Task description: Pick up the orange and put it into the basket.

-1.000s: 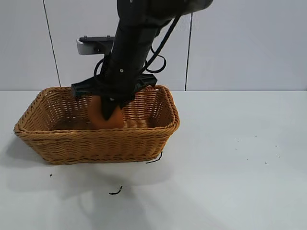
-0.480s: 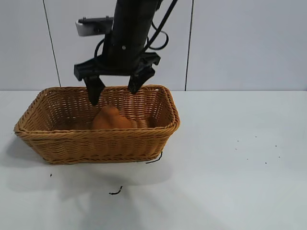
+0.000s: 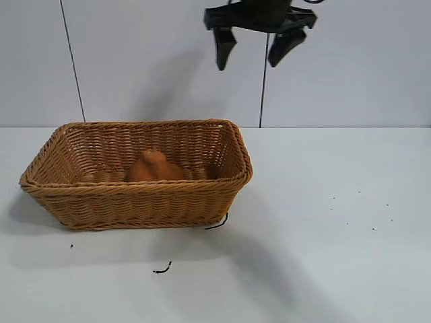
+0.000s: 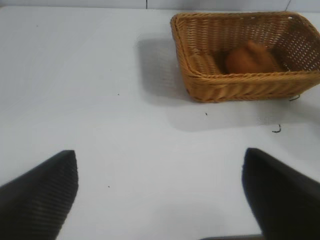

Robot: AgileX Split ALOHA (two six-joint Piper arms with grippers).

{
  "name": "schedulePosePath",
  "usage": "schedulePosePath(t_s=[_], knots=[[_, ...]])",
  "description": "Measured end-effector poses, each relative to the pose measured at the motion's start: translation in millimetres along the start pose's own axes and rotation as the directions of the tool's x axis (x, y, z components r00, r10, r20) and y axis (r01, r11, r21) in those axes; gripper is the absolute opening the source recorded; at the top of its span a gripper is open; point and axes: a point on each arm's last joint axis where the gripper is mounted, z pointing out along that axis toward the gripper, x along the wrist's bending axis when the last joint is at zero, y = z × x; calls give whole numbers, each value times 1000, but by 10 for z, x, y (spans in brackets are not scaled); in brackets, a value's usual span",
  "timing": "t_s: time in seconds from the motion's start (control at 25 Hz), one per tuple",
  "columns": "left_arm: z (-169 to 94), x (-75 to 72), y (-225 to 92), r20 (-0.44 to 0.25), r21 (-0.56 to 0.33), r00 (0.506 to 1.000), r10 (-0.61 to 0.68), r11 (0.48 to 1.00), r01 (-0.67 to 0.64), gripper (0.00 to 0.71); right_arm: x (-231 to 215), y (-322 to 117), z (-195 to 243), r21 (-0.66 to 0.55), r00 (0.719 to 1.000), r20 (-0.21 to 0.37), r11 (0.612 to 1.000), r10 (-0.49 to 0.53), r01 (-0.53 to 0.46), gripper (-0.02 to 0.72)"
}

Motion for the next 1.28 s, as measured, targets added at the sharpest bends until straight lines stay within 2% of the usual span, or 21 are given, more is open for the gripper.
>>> schedulePosePath(t_s=[0.16,0.32,0.6,0.84,1.0,1.04,1.28], knots=[[0,0,0,0,0,1000,0,1000,0,639,-309,-8,1,27,998,32,998,52,-53,655],[0,0,0,0,0,1000,0,1000,0,639,-368,-43,53,48,997,38,997,62,-64,654],[0,0,0,0,0,1000,0,1000,0,639,-369,-411,110,202,998,39,977,53,-60,641],[0,0,0,0,0,1000,0,1000,0,639,-363,-843,-283,287,998,33,956,50,-57,637],[0,0,1,0,-1,1000,0,1000,0,639,-369,-1350,-709,340,999,35,939,41,-50,634],[0,0,0,0,0,1000,0,1000,0,639,-372,-1650,-916,361,999,32,932,33,-42,634],[0,0,0,0,0,1000,0,1000,0,639,-381,-2538,-1573,311,1000,11,951,-7,3,634]])
